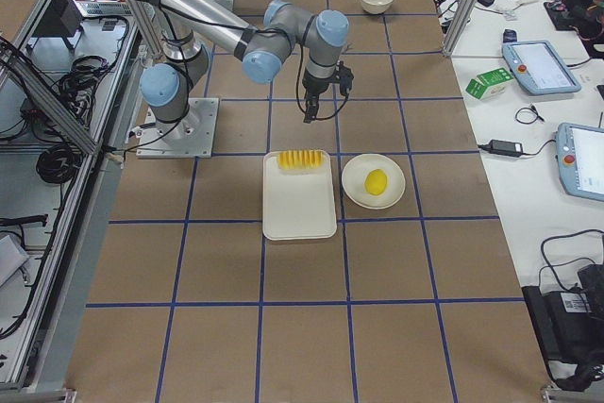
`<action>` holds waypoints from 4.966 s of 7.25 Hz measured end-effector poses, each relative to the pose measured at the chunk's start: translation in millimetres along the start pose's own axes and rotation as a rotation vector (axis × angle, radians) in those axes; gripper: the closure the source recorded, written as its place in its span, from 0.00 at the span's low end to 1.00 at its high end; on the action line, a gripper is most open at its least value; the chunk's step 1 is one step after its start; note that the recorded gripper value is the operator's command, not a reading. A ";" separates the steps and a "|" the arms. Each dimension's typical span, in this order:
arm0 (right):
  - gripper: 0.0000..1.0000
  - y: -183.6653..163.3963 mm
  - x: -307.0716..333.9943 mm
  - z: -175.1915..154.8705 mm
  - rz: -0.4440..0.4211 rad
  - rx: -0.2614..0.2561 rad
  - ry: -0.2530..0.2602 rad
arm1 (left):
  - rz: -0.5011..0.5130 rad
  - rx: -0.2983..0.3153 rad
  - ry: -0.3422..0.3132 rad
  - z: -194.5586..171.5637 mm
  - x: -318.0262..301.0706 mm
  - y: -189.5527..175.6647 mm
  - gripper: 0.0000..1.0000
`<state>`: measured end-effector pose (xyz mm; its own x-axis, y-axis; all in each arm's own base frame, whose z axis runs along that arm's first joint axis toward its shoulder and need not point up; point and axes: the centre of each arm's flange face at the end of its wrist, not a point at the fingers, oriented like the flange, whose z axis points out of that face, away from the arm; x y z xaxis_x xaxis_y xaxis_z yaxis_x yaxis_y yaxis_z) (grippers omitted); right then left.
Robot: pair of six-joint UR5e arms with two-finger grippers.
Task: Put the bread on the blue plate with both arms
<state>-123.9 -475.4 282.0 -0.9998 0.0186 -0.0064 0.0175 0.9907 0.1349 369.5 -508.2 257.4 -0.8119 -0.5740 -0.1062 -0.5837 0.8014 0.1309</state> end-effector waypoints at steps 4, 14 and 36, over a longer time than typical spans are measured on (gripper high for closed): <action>0.00 -13.9 34.9 55.9 0.008 -0.002 -0.022 | 0.007 -0.013 -0.014 6.8 -0.5 -3.5 0.69; 1.00 -16.5 36.3 87.3 -0.015 -0.075 -0.053 | 0.028 0.013 -0.035 -40.2 -7.0 1.2 1.00; 1.00 -60.7 -290.3 -62.4 -0.022 0.012 -0.086 | 0.337 0.063 0.435 63.3 476.7 372.9 0.00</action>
<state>164.7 -549.4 337.5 -0.9955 0.0079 -0.0943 -0.0036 0.9926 0.1215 -234.5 -472.3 193.1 -0.8907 -0.2902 0.3499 -0.3003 0.9535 0.0262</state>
